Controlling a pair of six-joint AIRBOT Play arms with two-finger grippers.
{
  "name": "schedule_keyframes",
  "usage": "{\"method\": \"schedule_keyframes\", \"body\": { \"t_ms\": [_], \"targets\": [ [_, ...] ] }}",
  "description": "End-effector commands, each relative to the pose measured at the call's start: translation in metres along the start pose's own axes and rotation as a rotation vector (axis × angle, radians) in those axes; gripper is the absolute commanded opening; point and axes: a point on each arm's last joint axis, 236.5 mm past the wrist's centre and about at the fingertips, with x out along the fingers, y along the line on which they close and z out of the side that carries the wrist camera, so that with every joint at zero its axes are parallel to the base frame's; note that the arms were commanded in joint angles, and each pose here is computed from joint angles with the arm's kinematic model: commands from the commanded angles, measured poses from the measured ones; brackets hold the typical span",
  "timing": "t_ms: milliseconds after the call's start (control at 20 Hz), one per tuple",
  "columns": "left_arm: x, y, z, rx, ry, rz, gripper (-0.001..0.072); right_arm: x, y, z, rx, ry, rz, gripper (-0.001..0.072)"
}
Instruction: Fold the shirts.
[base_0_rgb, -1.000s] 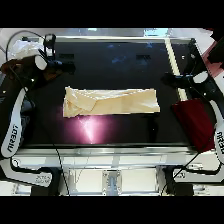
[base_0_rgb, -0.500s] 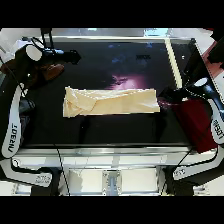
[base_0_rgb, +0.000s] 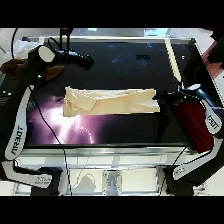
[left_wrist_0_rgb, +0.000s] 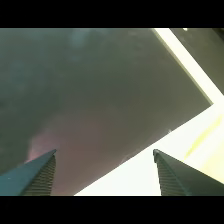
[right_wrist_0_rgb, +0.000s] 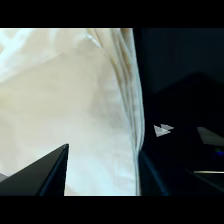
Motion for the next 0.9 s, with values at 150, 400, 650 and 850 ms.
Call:
{"method": "schedule_keyframes", "body": {
  "t_ms": [150, 400, 650, 850],
  "targets": [
    [0.026, -0.028, -0.036, 0.011, 0.126, -0.084, 0.0488, 0.021, 0.024, -0.005, -0.071, 0.016, 0.012, 0.0067],
    [0.046, -0.047, -0.075, -0.009, 0.253, -0.157, 0.0008, 0.001, 0.079, -0.002, -0.163, -0.024, 0.150, 0.0030],
    [0.083, -0.081, -0.112, -0.194, 0.364, -0.194, 0.0006, -0.062, 0.142, 0.010, -0.311, -0.096, 0.183, 0.0029],
    [0.120, -0.114, -0.169, -0.243, 0.508, -0.231, 0.0007, -0.107, 0.210, 0.014, -0.424, -0.165, 0.224, 0.0029]
  ]
}}
